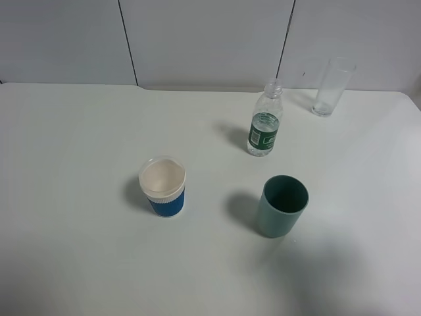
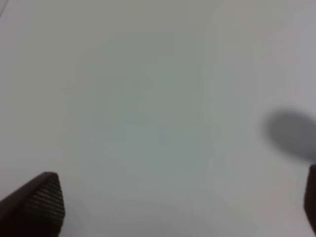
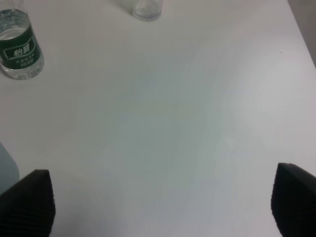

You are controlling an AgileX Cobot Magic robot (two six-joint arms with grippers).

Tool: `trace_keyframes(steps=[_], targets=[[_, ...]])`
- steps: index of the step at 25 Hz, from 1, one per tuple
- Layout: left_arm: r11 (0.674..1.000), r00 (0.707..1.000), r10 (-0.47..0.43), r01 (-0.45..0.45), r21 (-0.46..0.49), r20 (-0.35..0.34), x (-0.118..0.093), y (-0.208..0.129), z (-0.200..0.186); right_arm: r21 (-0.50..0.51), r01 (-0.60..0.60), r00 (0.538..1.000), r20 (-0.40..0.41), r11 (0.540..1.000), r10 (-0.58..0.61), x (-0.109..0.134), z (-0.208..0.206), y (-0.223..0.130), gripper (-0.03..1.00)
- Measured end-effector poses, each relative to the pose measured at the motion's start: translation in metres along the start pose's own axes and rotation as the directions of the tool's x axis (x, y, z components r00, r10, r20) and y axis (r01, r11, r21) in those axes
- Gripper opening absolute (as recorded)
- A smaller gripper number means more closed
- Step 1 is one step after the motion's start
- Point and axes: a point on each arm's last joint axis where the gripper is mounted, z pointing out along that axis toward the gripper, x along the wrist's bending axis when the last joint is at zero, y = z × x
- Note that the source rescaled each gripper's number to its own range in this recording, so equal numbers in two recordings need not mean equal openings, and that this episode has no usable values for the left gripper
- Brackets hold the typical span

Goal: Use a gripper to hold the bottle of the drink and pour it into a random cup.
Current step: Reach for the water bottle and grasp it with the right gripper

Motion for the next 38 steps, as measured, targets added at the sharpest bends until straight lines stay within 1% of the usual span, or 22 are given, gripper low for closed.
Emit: trace_keyframes(steps=[38], targets=[[1.0,1.0,0.0,0.0,-0.001,0.0,0.0,0.0001,0.0,0.0,0.0,1.0,0.0,1.0,0.0,0.0,0.0,0.0,1.0]])
